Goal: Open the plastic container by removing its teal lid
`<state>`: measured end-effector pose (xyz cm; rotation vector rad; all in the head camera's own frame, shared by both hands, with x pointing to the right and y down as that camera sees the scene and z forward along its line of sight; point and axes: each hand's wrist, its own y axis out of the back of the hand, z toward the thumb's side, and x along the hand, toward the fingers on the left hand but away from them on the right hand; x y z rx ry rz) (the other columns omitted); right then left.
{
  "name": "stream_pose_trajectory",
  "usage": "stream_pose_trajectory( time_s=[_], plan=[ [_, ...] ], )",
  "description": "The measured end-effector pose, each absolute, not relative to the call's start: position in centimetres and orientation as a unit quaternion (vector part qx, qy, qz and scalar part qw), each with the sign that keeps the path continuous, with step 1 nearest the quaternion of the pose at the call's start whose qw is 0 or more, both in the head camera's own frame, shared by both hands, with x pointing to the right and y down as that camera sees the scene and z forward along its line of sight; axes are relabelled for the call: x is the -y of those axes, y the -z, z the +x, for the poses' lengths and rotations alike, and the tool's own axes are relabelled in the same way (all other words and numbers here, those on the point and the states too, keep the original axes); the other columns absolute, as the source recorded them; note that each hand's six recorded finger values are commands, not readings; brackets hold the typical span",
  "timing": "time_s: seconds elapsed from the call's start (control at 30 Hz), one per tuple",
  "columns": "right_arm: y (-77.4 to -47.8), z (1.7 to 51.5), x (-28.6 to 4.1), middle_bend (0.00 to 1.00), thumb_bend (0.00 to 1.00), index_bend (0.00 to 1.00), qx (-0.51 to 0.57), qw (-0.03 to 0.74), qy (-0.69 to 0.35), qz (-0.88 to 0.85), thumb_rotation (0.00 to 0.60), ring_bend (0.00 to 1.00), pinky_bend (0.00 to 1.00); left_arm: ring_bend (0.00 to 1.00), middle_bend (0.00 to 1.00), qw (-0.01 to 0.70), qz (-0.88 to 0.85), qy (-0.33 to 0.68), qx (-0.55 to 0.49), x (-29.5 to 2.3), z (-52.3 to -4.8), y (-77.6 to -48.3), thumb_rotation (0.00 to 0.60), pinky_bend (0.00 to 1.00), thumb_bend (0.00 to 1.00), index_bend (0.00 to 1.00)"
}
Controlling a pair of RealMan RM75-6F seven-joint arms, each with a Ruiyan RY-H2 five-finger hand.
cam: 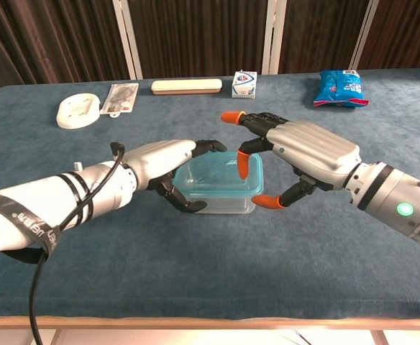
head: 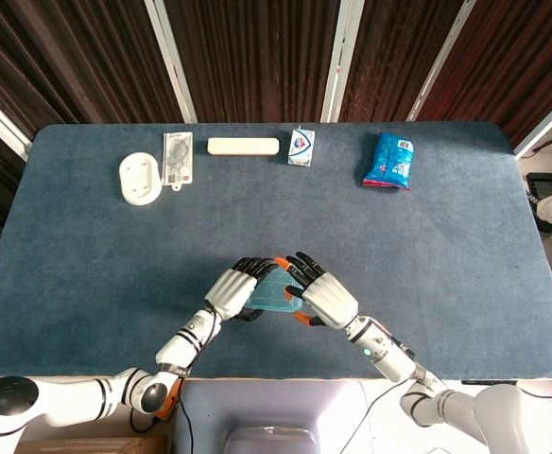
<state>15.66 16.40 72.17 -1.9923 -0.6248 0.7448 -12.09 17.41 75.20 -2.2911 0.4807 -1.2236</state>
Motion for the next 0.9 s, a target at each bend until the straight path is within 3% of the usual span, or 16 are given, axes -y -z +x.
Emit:
stream_pose_trajectory(
  time_s=[0.9],
  plan=[
    [-71.55, 15.89, -15.82, 0.06, 0.43, 0.59, 0.267, 0.434, -0.301, -0.806, 0.600, 0.00, 0.00, 0.14, 0.23, 0.249, -0.839, 0.452, -0.172, -17.72, -12.16, -75.58, 0.600, 0.26, 0.31, 0.08]
  ],
)
